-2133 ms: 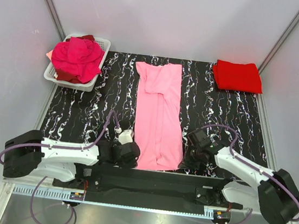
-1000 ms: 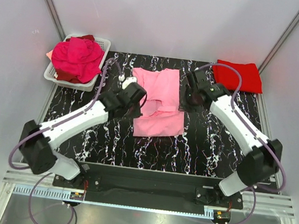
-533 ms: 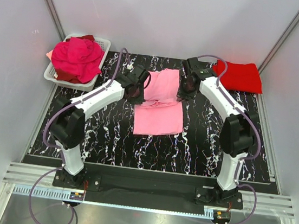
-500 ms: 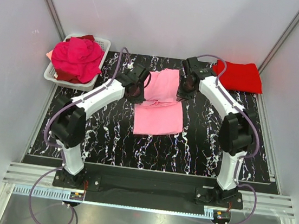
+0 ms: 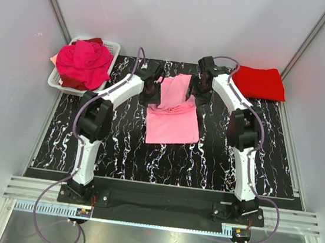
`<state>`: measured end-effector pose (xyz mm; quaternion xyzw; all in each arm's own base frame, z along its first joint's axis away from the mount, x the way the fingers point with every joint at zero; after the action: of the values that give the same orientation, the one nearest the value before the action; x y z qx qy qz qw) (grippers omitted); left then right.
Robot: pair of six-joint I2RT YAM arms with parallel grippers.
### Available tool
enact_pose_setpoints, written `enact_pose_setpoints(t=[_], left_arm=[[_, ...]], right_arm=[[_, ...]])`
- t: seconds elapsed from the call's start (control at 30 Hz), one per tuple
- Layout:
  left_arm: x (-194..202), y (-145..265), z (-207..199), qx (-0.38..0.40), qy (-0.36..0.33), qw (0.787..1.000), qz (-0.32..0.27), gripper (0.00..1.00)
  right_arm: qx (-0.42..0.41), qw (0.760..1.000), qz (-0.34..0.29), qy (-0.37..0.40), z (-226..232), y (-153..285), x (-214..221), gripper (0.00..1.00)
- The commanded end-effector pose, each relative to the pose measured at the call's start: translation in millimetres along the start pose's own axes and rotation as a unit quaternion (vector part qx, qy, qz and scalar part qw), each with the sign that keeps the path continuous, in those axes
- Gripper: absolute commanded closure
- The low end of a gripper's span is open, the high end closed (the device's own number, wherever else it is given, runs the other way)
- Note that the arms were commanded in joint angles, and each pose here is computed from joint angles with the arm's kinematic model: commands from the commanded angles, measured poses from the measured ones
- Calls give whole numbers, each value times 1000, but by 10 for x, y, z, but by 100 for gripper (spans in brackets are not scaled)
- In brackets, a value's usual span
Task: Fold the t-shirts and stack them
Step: Fold the tshirt
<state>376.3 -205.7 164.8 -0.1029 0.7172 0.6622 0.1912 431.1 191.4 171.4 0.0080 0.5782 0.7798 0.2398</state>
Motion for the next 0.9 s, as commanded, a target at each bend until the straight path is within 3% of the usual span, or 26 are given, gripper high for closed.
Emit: enact_pose_setpoints(t=[0.0, 0.03, 0.1, 0.2, 0.27, 0.33, 0.37, 0.4, 0.43, 0.47, 0.5, 0.53, 0.6, 0.63, 0.7, 0.73, 0.87], left_arm=[[-354, 69, 120, 19, 9, 1000, -13, 47], [-583, 233, 140, 33, 14, 998, -48, 36], [-705, 376, 166, 39, 11, 998, -57, 26], [-805, 728, 211, 39, 10, 995, -90, 10], [-730, 827, 247, 33, 11, 995, -97, 6], [-494, 891, 295, 35, 15, 995, -95, 5], [-392, 906, 305, 39, 17, 995, -94, 4], [-347, 1102, 315, 50, 24, 990, -130, 4], [-29, 901, 348, 41, 26, 995, -88, 4], [97, 905, 339, 51, 29, 994, -87, 4], [186, 1018, 337, 65, 37, 990, -119, 5], [476, 871, 331, 72, 37, 993, -86, 5], [691, 929, 291, 99, 50, 988, -103, 5], [959, 796, 285, 103, 48, 991, -73, 6], [1097, 845, 206, 130, 59, 985, -94, 6], [1293, 738, 214, 128, 61, 987, -75, 7], [1534, 627, 83, 144, 65, 984, -83, 8]], right_arm=[[-34, 999, -20, -8, 67, 80, -433, 27], [-9, 1000, 6, -19, -4, -43, -435, 22], [-40, 998, -27, -31, 71, 211, -662, 20], [-39, 998, -23, -34, 35, 391, -627, 18], [-37, 998, -25, -33, -74, 519, -482, 17], [-52, 997, -48, -36, -143, 598, -377, 16], [-41, 998, -31, -47, -306, 659, -137, 16], [-43, 997, -30, -52, -364, 690, -43, 16], [-60, 996, -30, -55, -396, 705, 35, 17], [-56, 996, -10, -69, -544, 709, 266, 17], [-63, 995, -3, -71, -596, 705, 359, 20], [-82, 994, 3, -70, -613, 702, 441, 21], [-74, 994, 26, -81, -792, 662, 697, 28], [-89, 992, 28, -81, -818, 633, 748, 30], [-86, 991, 46, -89, -952, 541, 939, 38], [-88, 991, 48, -91, -987, 525, 983, 40], [-78, 989, 75, -104, -1136, 333, 1182, 42]])
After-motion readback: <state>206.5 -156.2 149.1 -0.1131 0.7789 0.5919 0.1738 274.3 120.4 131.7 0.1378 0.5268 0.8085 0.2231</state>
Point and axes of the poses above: each gripper's point midway between its finger pads, its own y axis back along the fingers, its own z axis along the line the jaws close on, x = y × z, the point moved 10 cm from there along y, back along the fingers, and after that the axes turned 13 degrees about -y, right-handed, at the moved point
